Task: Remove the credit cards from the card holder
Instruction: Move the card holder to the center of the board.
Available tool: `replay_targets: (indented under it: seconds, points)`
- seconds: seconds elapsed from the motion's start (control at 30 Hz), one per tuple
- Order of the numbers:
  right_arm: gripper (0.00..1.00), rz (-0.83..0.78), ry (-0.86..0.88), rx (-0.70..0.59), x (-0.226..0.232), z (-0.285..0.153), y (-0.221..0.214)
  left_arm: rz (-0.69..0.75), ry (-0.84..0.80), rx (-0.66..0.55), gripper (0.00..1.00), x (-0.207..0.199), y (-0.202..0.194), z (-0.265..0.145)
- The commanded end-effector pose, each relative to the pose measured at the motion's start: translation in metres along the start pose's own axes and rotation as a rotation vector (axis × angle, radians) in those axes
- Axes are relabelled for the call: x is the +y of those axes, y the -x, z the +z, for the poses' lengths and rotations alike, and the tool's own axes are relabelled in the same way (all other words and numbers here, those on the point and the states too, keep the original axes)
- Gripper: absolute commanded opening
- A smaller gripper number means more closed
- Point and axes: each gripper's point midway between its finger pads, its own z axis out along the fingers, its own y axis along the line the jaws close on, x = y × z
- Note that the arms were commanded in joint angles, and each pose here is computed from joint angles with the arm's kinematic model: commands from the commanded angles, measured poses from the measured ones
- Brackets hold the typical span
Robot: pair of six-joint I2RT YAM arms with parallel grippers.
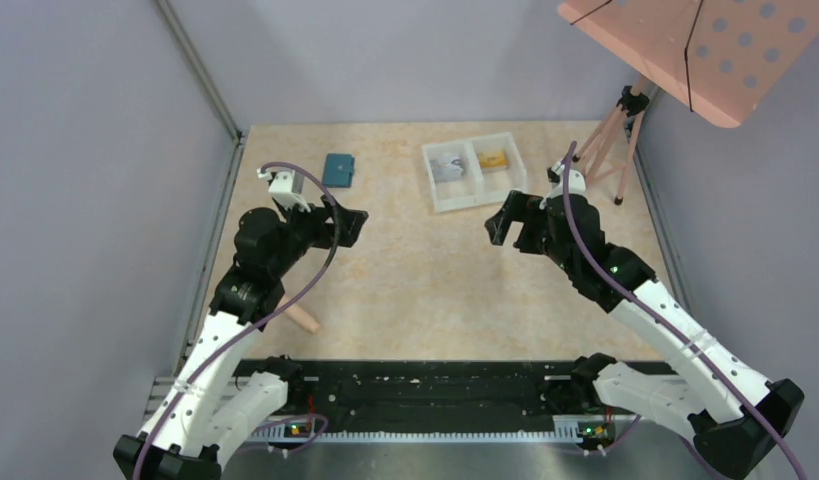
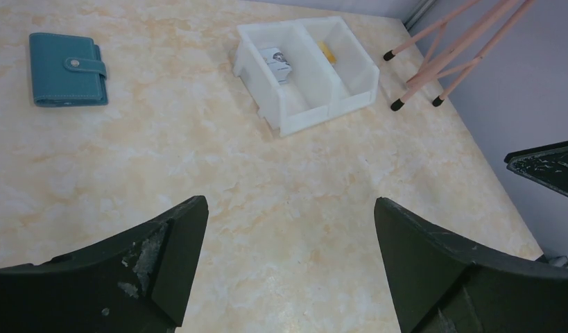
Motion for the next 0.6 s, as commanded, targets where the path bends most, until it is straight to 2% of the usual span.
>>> replay_targets:
  seconds: [0.0, 0.23, 0.4, 0.57]
  points:
    - [0.99, 0.017, 0.035, -0.056, 0.012, -0.01, 0.02, 0.006, -0.011, -0.041, 0.95, -0.003, 0.011, 0.001]
    - [0.99, 0.0, 0.041, -0.071, 0.011, -0.013, 0.023, -0.001, 0.04, -0.037, 0.94, 0.006, 0.012, 0.005]
    - [0.99, -0.015, 0.055, -0.091, 0.008, -0.014, 0.018, -0.094, 0.299, -0.009, 0.91, 0.049, 0.009, 0.013]
    - [0.99, -0.045, 0.152, -0.11, 0.02, -0.021, 0.019, -0.21, 0.399, -0.048, 0.87, 0.077, 0.016, 0.026]
